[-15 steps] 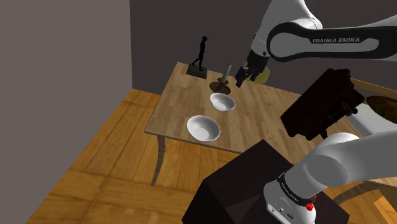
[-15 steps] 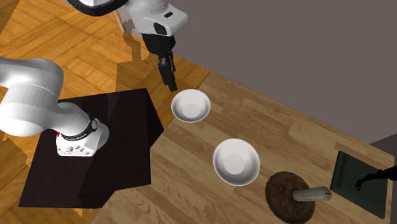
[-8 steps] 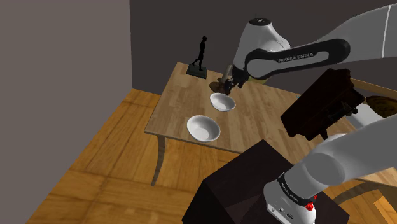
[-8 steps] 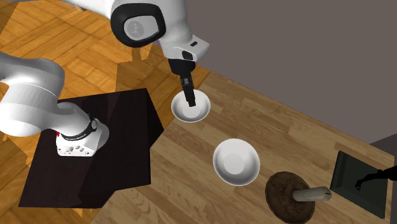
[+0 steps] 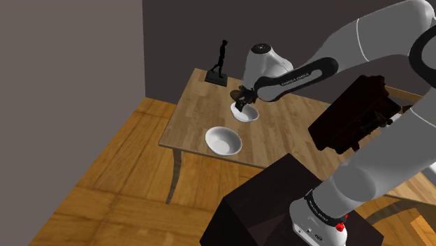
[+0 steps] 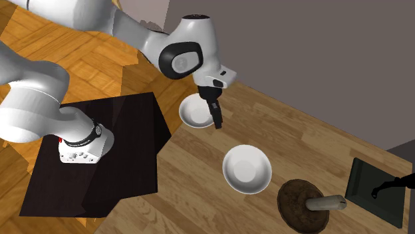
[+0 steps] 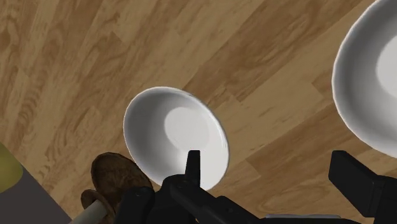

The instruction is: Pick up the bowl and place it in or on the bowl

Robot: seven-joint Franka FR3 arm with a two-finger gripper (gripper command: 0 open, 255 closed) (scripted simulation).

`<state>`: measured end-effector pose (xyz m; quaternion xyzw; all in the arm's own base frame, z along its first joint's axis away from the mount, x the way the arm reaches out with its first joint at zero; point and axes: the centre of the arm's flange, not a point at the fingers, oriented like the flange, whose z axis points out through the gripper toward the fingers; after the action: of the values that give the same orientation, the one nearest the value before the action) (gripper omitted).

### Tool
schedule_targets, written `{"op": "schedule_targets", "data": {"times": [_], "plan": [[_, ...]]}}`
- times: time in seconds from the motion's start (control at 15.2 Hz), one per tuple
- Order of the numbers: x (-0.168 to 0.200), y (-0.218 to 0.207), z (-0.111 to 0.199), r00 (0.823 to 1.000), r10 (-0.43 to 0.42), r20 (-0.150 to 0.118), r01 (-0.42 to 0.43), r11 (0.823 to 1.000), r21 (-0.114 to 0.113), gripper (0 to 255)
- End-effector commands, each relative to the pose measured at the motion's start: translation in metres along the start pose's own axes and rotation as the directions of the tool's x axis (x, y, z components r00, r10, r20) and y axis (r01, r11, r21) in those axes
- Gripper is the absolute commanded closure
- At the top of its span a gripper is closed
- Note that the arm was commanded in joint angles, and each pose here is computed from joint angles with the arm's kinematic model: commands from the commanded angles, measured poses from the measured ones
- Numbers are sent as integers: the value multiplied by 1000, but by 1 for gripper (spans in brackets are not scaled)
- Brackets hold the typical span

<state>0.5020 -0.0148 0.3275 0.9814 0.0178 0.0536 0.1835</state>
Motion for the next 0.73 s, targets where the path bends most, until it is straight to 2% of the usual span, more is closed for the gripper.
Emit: {"op": "schedule_targets", "data": {"times": [0.0, 0.66], "plan": [[13, -6, 22, 1000, -10, 0, 10, 1000, -23, 0], [69, -16, 143, 999, -52, 8, 53, 990, -134, 0]]}}
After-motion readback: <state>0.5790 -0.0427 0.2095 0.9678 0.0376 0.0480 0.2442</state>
